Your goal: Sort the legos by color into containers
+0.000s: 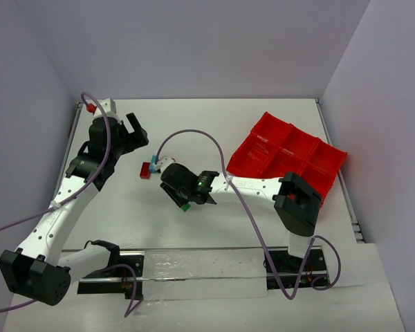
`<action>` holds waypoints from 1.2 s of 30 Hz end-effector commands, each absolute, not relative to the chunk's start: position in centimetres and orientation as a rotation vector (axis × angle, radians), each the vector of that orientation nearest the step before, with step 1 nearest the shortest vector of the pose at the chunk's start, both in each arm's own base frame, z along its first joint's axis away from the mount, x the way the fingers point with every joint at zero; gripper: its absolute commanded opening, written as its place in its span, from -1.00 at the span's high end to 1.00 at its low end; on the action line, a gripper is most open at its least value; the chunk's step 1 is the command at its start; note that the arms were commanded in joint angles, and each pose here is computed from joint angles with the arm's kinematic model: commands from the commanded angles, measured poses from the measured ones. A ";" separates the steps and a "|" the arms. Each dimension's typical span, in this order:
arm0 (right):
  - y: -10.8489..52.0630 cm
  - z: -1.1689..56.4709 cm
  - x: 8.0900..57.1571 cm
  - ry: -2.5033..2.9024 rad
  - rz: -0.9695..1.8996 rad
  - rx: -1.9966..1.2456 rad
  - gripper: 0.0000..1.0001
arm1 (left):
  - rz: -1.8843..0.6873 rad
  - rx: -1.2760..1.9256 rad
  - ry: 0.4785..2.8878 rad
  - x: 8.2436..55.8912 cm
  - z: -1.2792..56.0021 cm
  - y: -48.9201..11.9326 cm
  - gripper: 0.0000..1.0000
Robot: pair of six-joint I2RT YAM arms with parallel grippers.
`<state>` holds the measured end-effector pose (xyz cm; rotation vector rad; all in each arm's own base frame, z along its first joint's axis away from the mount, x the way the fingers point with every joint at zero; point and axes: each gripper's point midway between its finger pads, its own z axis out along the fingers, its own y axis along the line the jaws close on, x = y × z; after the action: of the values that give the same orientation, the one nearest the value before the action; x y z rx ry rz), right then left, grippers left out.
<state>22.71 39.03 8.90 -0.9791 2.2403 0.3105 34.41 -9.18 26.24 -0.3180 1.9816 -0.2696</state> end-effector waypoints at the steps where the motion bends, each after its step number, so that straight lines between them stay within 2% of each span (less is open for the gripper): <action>1: 39.1 11.5 23.3 2.200 0.348 -0.923 0.66 | -0.306 -0.296 1.942 34.7 27.9 -9.8 -0.99; 2: 39.1 12.0 23.1 2.197 0.367 -0.922 0.76 | -0.308 -0.294 1.946 34.8 27.8 -9.9 -0.99; 7: 38.1 17.1 23.4 2.157 0.583 -0.880 0.97 | -0.419 -0.166 2.002 34.3 26.8 -12.3 -0.96; 8: 38.0 19.2 22.6 2.126 0.707 -0.898 0.97 | -0.474 -0.099 2.016 34.0 26.6 -13.4 -0.96; 9: 37.1 18.9 23.6 2.141 0.690 -0.868 0.97 | -0.456 -0.072 2.022 34.1 26.3 -13.4 -0.96; 10: 36.9 20.4 22.5 2.115 0.818 -0.915 0.97 | -0.570 0.040 2.052 33.1 26.0 -15.4 -0.96; 13: 34.5 22.7 23.4 2.087 0.972 -0.904 0.96 | -0.737 0.233 2.097 31.5 25.3 -18.3 -0.93; 22: 33.3 27.3 19.2 1.909 1.247 -1.087 0.96 | -1.305 0.611 1.704 25.1 31.1 -22.1 -0.90; 36: 32.9 29.7 19.0 1.804 1.497 -1.096 0.94 | -1.494 0.818 1.649 20.8 30.6 -22.6 -0.95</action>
<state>19.30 32.82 27.25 -1.0726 1.9226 1.3813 22.43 -22.44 28.81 0.6858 1.7566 -1.4254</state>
